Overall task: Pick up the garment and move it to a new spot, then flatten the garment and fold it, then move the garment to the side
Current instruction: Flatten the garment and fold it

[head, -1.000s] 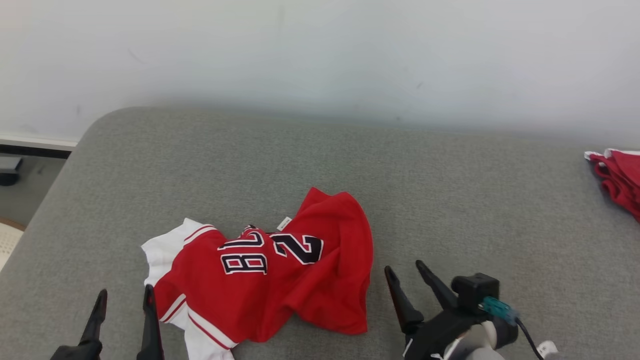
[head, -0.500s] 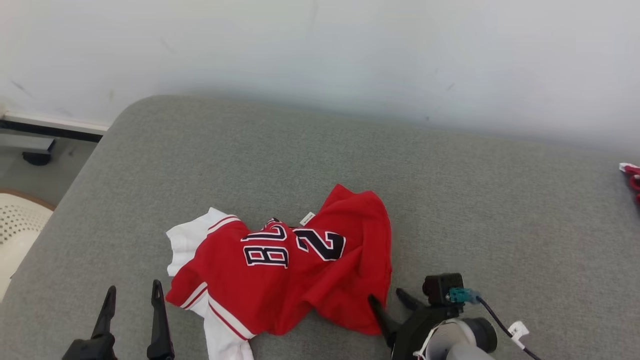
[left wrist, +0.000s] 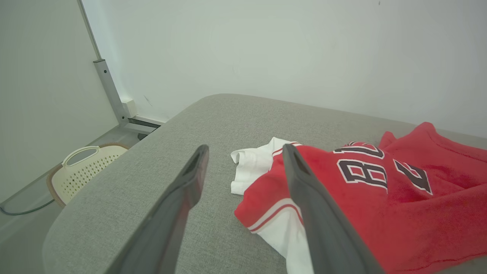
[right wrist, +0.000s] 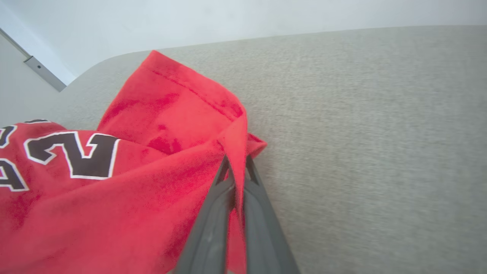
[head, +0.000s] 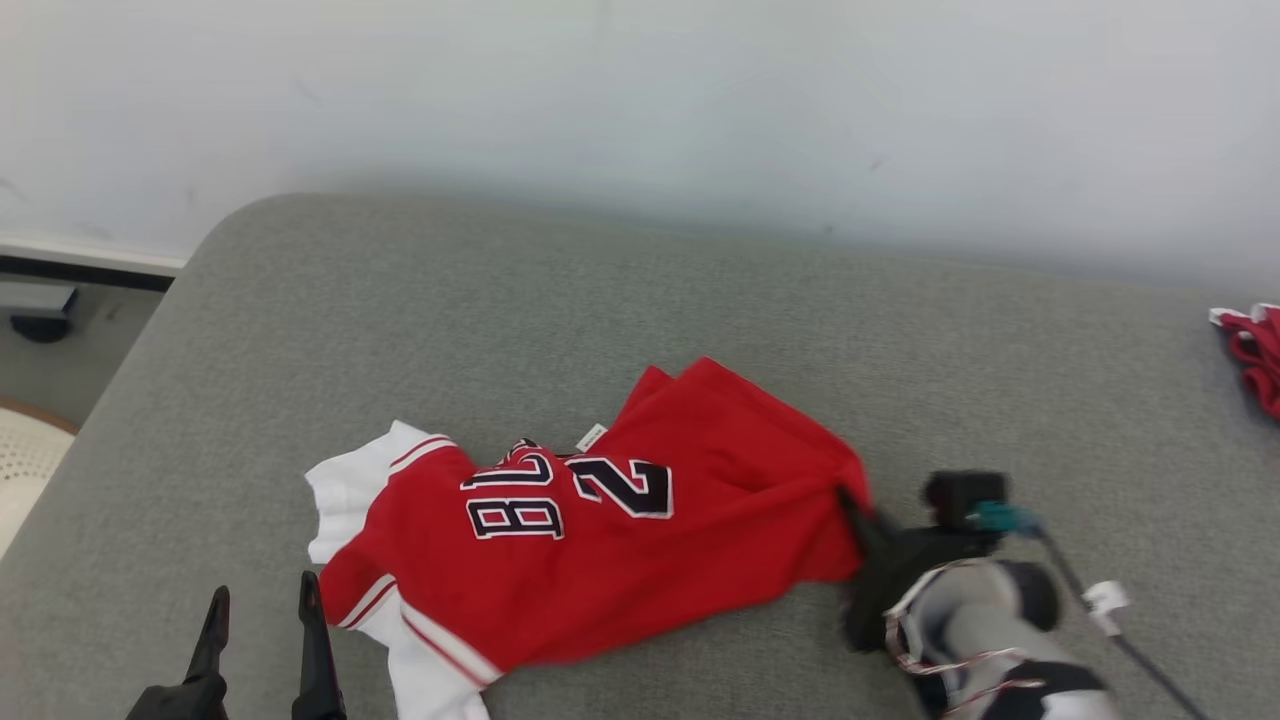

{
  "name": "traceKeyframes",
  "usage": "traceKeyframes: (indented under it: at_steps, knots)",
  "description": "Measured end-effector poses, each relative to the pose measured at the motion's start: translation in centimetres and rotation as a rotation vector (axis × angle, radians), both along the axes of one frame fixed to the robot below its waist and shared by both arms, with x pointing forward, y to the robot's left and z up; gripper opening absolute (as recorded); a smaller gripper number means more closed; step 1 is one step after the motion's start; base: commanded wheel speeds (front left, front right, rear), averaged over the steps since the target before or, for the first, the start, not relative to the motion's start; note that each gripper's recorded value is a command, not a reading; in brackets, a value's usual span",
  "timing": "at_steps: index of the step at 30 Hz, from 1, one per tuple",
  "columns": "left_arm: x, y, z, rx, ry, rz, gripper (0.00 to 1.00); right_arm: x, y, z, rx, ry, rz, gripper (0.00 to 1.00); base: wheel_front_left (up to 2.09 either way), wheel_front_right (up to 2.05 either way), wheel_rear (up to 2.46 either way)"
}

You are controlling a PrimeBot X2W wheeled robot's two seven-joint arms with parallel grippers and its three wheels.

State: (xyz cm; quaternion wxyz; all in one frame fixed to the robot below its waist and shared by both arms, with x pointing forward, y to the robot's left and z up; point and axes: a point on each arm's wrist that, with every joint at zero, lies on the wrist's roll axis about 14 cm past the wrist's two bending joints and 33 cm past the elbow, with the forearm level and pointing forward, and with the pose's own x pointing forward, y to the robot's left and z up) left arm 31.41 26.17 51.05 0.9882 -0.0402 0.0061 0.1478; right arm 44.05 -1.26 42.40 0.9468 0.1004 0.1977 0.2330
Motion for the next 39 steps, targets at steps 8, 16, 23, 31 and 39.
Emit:
traceKeyframes:
  at_steps: [8, 16, 23, 31, 39]
  knots:
    - [1.3, -1.8, -0.6, -0.023, 0.007, -0.054, 1.0, 2.8, -13.0, 0.7, -0.124, -0.046, -0.254, 0.0, 0.0, 0.0, 0.0]
    - [2.3, -3.4, -1.6, -0.038, 0.031, -0.103, 1.0, 0.6, -21.1, -0.8, -0.188, 0.014, -0.413, 0.0, 0.0, 0.0, 0.0]
    - [2.8, -4.4, -2.1, -0.05, 0.045, -0.134, 1.0, 0.4, -20.7, 0.2, -0.145, -0.025, -0.418, 1.0, 0.0, 0.0, 0.0]
    - [3.0, -5.0, -1.7, -0.054, 0.031, -0.153, 1.0, 1.9, -21.6, 6.4, -0.08, -0.239, -0.439, 1.0, 0.0, 0.0, 0.0]
    - [2.4, -5.5, -1.3, -0.059, 0.018, -0.163, 1.0, -2.0, -23.3, 8.3, -0.073, -0.381, -0.499, 1.0, 0.0, 0.0, 0.0]
